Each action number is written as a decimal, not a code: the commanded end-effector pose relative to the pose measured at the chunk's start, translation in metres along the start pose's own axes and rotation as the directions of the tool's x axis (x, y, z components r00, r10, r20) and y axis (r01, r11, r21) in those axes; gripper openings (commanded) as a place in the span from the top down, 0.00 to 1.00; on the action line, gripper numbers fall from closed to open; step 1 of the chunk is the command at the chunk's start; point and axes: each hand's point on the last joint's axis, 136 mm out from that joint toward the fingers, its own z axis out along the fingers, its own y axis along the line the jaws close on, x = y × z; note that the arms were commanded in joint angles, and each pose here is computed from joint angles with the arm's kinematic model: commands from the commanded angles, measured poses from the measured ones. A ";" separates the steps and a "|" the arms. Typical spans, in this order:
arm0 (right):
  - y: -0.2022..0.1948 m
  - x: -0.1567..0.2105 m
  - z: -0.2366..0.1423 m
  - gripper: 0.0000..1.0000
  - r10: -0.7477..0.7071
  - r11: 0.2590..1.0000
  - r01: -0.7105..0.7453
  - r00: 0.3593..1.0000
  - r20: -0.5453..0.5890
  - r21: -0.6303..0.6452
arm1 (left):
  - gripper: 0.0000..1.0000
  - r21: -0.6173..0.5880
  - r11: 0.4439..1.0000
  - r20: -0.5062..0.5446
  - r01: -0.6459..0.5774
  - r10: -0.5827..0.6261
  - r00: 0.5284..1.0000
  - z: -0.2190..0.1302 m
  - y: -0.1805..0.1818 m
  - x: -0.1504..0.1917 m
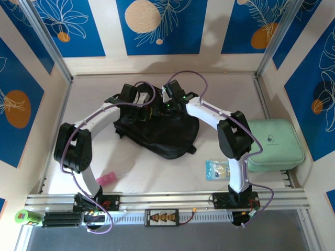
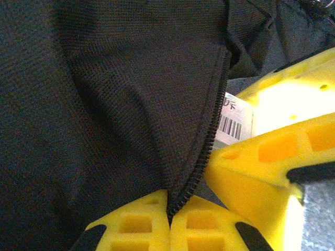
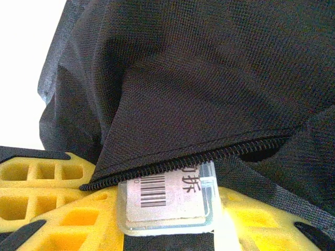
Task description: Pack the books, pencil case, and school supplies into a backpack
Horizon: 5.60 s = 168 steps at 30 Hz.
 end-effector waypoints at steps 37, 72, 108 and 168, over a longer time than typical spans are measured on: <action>0.035 -0.012 0.028 0.88 0.055 0.949 -0.038 0.997 0.046 -0.312 | 1.00 0.018 0.996 -0.065 0.089 -0.088 0.994 -0.006 0.001 -0.001; 0.041 0.042 0.032 0.60 -0.248 0.959 0.261 0.961 -0.119 0.109 | 0.54 0.206 0.747 0.156 0.632 -0.663 0.733 -0.024 0.062 0.038; 0.036 0.050 -0.040 0.65 -0.379 0.915 0.383 0.924 -0.054 0.127 | 1.00 0.462 0.746 0.137 0.480 -0.595 0.792 -0.009 0.016 0.042; 0.010 0.031 0.001 0.69 -0.454 0.848 0.489 0.869 -0.199 0.205 | 1.00 0.373 0.792 0.085 0.483 -0.547 0.832 0.011 0.013 0.065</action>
